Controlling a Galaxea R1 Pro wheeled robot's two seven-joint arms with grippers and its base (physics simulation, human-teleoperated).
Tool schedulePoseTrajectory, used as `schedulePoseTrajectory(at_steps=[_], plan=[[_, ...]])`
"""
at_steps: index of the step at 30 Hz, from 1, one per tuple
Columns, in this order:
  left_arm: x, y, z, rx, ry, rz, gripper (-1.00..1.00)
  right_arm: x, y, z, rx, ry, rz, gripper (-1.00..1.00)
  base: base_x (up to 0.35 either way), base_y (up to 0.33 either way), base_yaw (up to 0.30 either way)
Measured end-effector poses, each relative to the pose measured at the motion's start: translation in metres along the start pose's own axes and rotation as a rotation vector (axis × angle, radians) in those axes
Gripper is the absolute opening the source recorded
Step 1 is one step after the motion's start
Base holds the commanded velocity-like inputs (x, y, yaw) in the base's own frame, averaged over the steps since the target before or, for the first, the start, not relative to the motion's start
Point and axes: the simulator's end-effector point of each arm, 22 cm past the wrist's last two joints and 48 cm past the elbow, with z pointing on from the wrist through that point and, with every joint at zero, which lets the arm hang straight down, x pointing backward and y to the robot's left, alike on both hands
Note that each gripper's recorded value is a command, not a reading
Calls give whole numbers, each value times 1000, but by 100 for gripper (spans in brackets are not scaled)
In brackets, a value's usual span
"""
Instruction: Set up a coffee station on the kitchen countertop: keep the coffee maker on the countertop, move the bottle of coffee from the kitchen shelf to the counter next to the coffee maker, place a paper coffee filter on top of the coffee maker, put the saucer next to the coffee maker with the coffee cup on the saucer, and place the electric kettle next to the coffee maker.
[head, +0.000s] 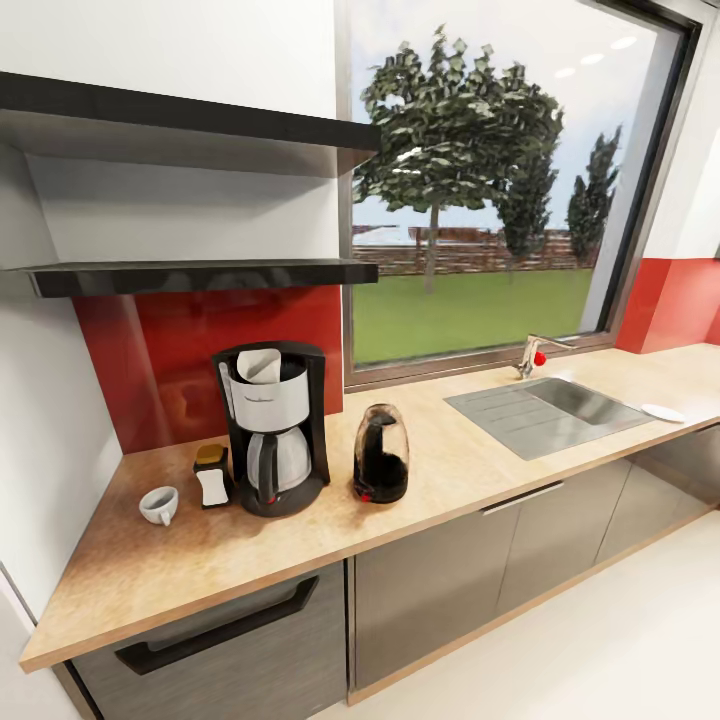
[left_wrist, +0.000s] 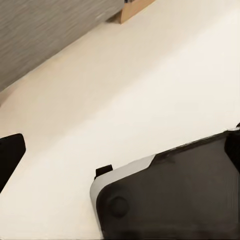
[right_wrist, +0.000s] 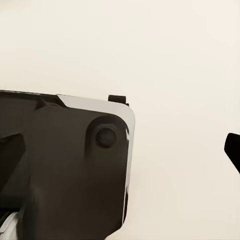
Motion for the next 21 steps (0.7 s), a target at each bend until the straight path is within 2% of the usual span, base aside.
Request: schedulePoseTrajectory(at_steps=[2, 3, 5, 9, 11, 16, 21], plan=[[15, -1, -1, -1, 50, -12, 100, 0, 1, 0, -1, 0, 1, 100, 0, 0, -15], [38, -2, -4, -2, 140, -34, 100, 0, 2, 0, -3, 1, 2, 100, 0, 0, -36], [46, -2, -5, -3, 170, -41, 100, 0, 3, 0, -3, 1, 2, 100, 0, 0, -30], [52, -2, -7, -4, 193, -45, 100, 0, 4, 0, -5, 1, 3, 100, 0, 0, -16], [65, 3, -10, -34, 227, -47, 100, 1, 4, 0, -4, 2, 3, 100, 0, 0, -113], [70, 13, -12, -94, 238, -37, 100, 1, 3, 0, -3, 3, 3, 100, 0, 0, -212], [77, 17, -15, -117, 255, -34, 100, 1, 3, 0, -3, 3, 4, 100, 0, 0, -259]])
